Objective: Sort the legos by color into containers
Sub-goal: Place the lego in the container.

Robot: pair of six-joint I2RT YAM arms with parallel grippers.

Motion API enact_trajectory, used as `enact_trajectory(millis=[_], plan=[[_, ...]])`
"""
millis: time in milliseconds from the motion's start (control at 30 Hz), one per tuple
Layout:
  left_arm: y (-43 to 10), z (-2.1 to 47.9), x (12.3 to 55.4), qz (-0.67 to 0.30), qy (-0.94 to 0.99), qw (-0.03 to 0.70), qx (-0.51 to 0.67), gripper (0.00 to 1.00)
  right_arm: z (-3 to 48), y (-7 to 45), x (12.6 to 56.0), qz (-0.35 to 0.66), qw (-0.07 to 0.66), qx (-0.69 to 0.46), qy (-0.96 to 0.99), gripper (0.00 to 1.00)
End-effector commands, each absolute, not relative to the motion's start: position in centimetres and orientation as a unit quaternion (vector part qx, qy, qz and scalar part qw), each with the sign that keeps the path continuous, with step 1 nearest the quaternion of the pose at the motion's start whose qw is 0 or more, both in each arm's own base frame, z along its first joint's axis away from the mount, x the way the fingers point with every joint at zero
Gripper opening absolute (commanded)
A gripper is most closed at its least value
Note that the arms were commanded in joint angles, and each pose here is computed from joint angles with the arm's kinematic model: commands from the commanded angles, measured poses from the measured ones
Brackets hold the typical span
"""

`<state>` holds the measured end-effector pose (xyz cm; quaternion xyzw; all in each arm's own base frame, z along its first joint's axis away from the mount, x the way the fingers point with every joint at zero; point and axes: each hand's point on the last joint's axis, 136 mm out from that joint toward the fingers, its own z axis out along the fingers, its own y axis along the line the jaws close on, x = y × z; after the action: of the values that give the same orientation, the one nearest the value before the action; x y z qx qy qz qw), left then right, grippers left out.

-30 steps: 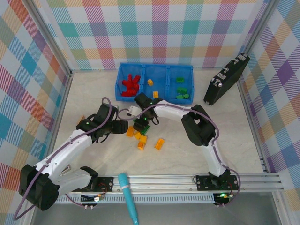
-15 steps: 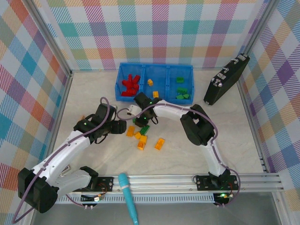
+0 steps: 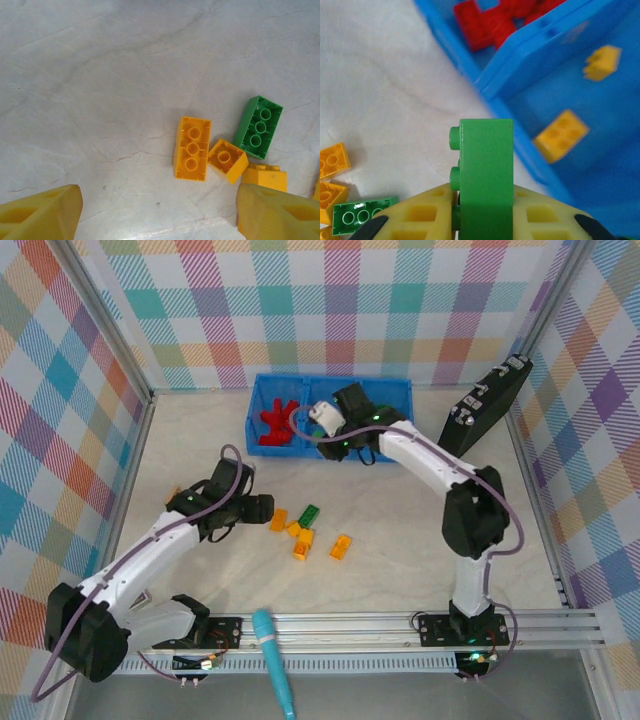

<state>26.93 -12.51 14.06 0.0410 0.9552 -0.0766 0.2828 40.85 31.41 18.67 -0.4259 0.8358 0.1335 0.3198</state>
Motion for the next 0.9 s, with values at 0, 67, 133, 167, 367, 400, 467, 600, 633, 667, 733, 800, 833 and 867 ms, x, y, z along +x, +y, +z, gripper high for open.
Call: enact_trajectory(millis=[0, 67, 133, 167, 367, 400, 467, 600, 633, 667, 733, 800, 833, 867], plan=[[-14.4, 13.0, 27.4, -0.096, 0.956, 0.274, 0.045, 0.79, 22.3, 29.2, 41.3, 0.122, 0.346, -0.397, 0.841, 0.22], [-15.0, 12.2, 27.7, -0.096, 0.957, 0.269, 0.048, 0.79, 23.5, 27.1, 42.3, 0.105, 0.362, -0.375, 0.847, 0.22], [-15.5, 11.5, 28.0, -0.095, 0.959, 0.263, 0.049, 0.79, 24.4, 25.1, 43.4, 0.093, 0.374, -0.348, 0.855, 0.22], [-15.7, 11.1, 28.2, -0.093, 0.960, 0.260, 0.050, 0.79, 24.7, 24.0, 44.0, 0.090, 0.378, -0.332, 0.859, 0.22], [-17.0, 8.6, 28.7, -0.078, 0.967, 0.234, 0.061, 0.78, 23.7, 20.0, 47.1, 0.092, 0.377, -0.255, 0.885, 0.23], [-17.2, 8.2, 28.8, -0.074, 0.968, 0.230, 0.062, 0.78, 23.3, 19.7, 47.6, 0.092, 0.376, -0.248, 0.888, 0.23], [-17.3, 7.6, 28.9, -0.065, 0.970, 0.225, 0.061, 0.78, 22.3, 19.2, 48.4, 0.092, 0.370, -0.236, 0.894, 0.24], [-17.2, 6.3, 29.4, -0.051, 0.973, 0.218, 0.053, 0.77, 20.4, 18.6, 49.9, 0.091, 0.355, -0.220, 0.904, 0.26], [-17.2, 6.0, 29.5, -0.049, 0.974, 0.216, 0.052, 0.77, 20.0, 18.7, 50.1, 0.091, 0.351, -0.220, 0.906, 0.28], [-17.3, 5.7, 29.6, -0.049, 0.974, 0.214, 0.051, 0.77, 19.8, 18.5, 50.3, 0.089, 0.349, -0.218, 0.907, 0.30], [-17.5, 5.1, 29.7, -0.048, 0.976, 0.209, 0.048, 0.76, 19.4, 18.4, 50.6, 0.087, 0.347, -0.217, 0.908, 0.33], [-17.6, 4.6, 29.9, -0.043, 0.977, 0.204, 0.047, 0.75, 19.1, 18.2, 50.7, 0.086, 0.346, -0.216, 0.909, 0.37], [-17.5, 4.3, 30.0, -0.040, 0.978, 0.201, 0.047, 0.74, 19.1, 18.2, 50.8, 0.085, 0.345, -0.216, 0.909, 0.39], [-17.6, 4.1, 30.1, -0.037, 0.978, 0.199, 0.047, 0.72, 19.0, 18.0, 50.8, 0.084, 0.345, -0.215, 0.910, 0.42]])
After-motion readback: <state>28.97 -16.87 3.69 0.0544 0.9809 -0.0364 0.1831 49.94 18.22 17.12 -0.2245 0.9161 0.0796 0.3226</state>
